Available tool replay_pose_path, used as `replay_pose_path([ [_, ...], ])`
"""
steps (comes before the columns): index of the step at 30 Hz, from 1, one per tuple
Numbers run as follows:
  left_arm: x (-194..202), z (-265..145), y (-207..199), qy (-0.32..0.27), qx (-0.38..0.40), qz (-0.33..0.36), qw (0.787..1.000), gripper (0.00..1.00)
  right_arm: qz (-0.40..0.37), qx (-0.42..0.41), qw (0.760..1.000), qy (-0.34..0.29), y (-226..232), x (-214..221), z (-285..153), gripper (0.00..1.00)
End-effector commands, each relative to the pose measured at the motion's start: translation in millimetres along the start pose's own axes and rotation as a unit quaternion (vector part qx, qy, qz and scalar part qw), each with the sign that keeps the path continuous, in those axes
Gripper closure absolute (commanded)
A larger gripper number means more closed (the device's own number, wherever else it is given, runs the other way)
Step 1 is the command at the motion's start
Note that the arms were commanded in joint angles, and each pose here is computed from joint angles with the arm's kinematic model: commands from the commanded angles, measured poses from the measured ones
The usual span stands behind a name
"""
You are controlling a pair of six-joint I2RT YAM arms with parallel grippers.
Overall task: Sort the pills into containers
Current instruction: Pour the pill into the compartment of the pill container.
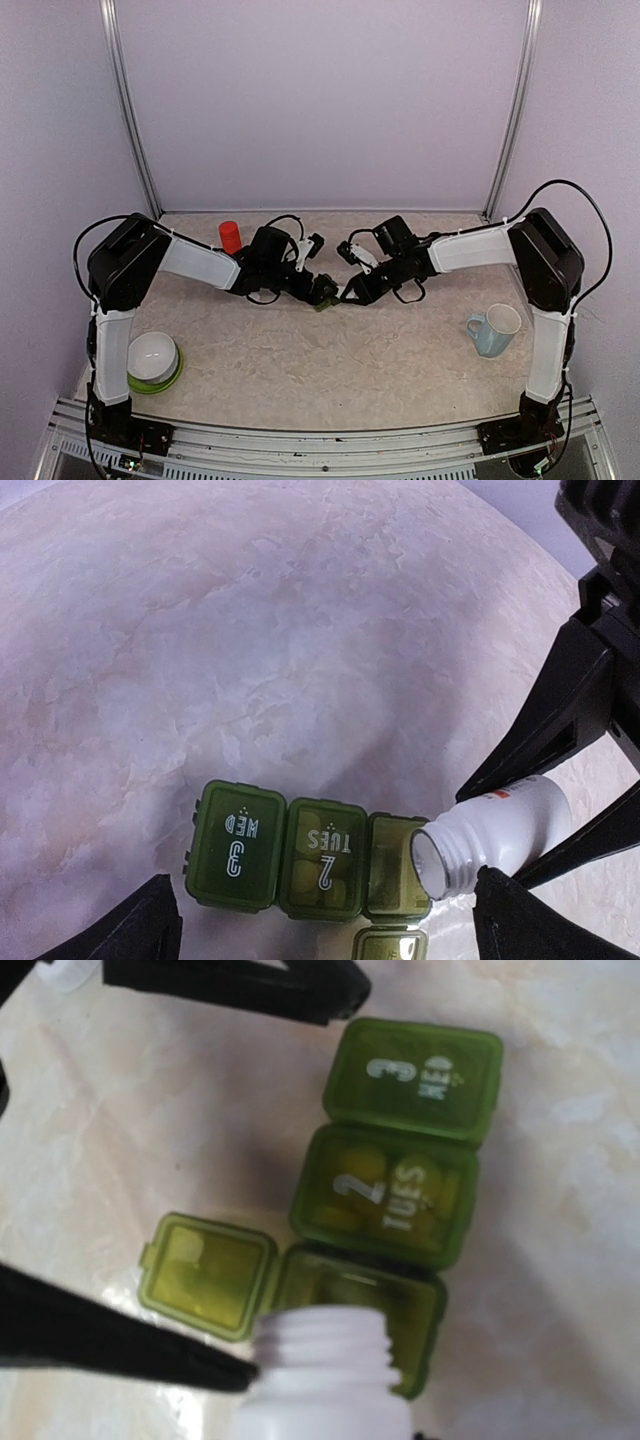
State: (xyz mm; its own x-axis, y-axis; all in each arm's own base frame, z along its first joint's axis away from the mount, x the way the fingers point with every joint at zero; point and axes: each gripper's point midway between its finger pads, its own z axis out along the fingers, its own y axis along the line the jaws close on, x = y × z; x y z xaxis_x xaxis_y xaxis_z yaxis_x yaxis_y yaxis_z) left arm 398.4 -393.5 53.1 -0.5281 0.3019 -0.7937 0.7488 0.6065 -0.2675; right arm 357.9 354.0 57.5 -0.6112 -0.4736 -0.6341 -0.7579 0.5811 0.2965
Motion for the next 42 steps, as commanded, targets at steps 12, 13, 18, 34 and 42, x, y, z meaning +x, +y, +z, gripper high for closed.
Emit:
replay_pose_path([
  [12, 5, 5, 14, 0.006, -0.019, -0.003, 1.000, 0.01, -0.003, -0.010, 0.999, 0.039, 11, 5, 6, 1.00],
  [13, 5, 5, 14, 0.006, -0.018, -0.003, 1.000, 0.01, -0.003, -0.010, 0.999, 0.039, 11, 5, 6, 1.00],
  [18, 4, 5, 13, 0.006, -0.017, -0.002, 1.000, 0.01, 0.001, -0.008, 0.999, 0.045, 11, 3, 5, 1.00],
  [34, 6, 7, 12, 0.010, -0.011, 0.000, 1.000, 0.01, 0.017, -0.008, 0.997, 0.070, 12, -5, 4, 1.00],
  [42, 6, 8, 11, 0.010, -0.010, 0.000, 1.000, 0.01, 0.031, -0.002, 0.996, 0.081, 12, -11, 1, 1.00],
])
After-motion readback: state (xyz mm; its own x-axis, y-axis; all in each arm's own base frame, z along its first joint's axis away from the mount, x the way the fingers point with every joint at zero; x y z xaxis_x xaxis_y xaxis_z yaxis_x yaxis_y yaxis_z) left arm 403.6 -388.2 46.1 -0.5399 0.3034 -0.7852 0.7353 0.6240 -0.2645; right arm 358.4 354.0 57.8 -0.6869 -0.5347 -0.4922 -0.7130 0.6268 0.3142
